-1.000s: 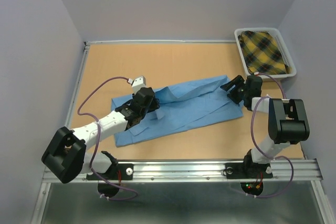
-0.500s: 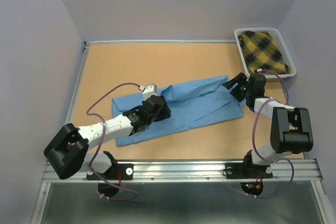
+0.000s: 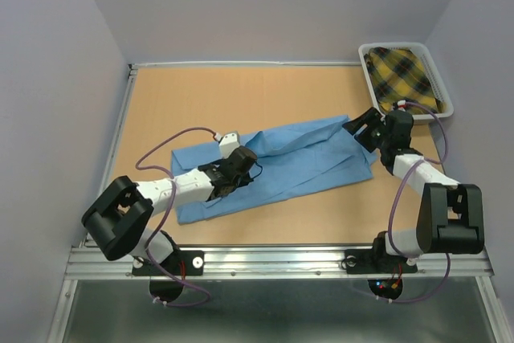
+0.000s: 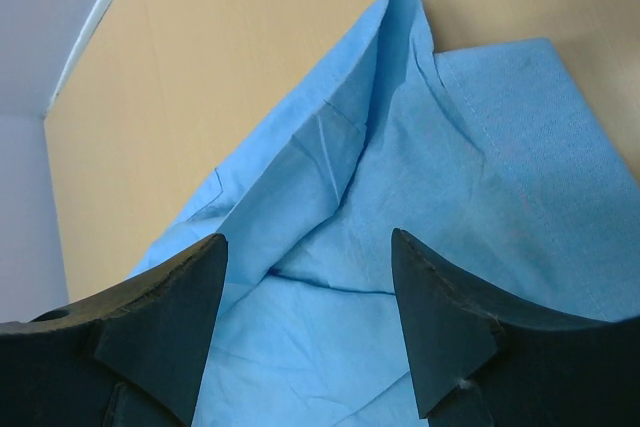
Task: Fold and stack the long sleeve shirts
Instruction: Fold the shirt
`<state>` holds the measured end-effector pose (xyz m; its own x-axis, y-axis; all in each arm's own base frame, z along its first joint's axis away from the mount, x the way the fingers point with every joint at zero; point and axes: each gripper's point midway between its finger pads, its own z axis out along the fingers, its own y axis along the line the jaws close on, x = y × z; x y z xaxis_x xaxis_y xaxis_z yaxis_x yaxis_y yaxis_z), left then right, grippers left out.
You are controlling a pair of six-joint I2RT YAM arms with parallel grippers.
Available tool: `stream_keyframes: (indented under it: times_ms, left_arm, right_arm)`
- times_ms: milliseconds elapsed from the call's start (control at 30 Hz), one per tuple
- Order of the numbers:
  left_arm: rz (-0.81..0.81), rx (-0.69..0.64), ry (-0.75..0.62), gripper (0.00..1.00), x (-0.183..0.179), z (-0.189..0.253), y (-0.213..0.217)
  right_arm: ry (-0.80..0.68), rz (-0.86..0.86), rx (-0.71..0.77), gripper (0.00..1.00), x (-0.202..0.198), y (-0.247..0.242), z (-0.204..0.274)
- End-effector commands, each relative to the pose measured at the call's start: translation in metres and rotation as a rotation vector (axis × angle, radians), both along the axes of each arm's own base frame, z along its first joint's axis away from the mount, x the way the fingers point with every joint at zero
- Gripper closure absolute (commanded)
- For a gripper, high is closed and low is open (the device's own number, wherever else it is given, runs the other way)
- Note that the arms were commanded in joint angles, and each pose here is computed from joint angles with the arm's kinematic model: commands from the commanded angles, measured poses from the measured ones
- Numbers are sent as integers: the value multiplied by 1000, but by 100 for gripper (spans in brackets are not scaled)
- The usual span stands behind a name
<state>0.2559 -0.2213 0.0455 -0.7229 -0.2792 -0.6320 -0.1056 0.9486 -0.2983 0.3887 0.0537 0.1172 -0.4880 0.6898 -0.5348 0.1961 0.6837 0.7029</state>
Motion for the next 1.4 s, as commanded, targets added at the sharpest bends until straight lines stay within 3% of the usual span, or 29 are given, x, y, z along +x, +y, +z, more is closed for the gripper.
stream_keyframes:
  times_ms: [0, 133, 267, 400, 567, 700, 933, 1067, 1233, 1367]
  left_arm:
    - [-41, 29, -83, 100, 15, 55, -4]
    - [-186, -13, -153, 100, 15, 125, -18]
    - [-283, -101, -122, 100, 14, 164, -19]
    - [-419, -274, -58, 100, 4, 174, -22]
    - [-474, -314, 4, 100, 7, 167, -13]
    - [-535, -429, 14, 100, 2, 173, -15]
    - [-532, -382, -31, 100, 3, 187, -5]
    - [-580, -444, -16, 100, -14, 185, -10]
    - [-739, -544, -37, 100, -41, 196, -33]
    - [-841, -549, -36, 100, -59, 196, -45]
  right_arm:
    - [-28, 22, -40, 28, -8, -1, 8]
    - [-30, 21, -101, 28, -10, -8, 12]
    - [-27, 37, -133, 28, -9, -9, 15]
    - [-28, 48, -146, 28, -9, -9, 18]
    - [-26, 70, -150, 28, -7, -7, 19]
    - [-36, 87, -152, 28, 2, -6, 24]
    - [-50, 100, -164, 30, 28, -7, 33]
    - [-68, 116, -145, 32, 46, -2, 45]
    - [-61, 143, -143, 33, 55, 7, 40]
    - [-69, 199, -121, 35, 71, 21, 42]
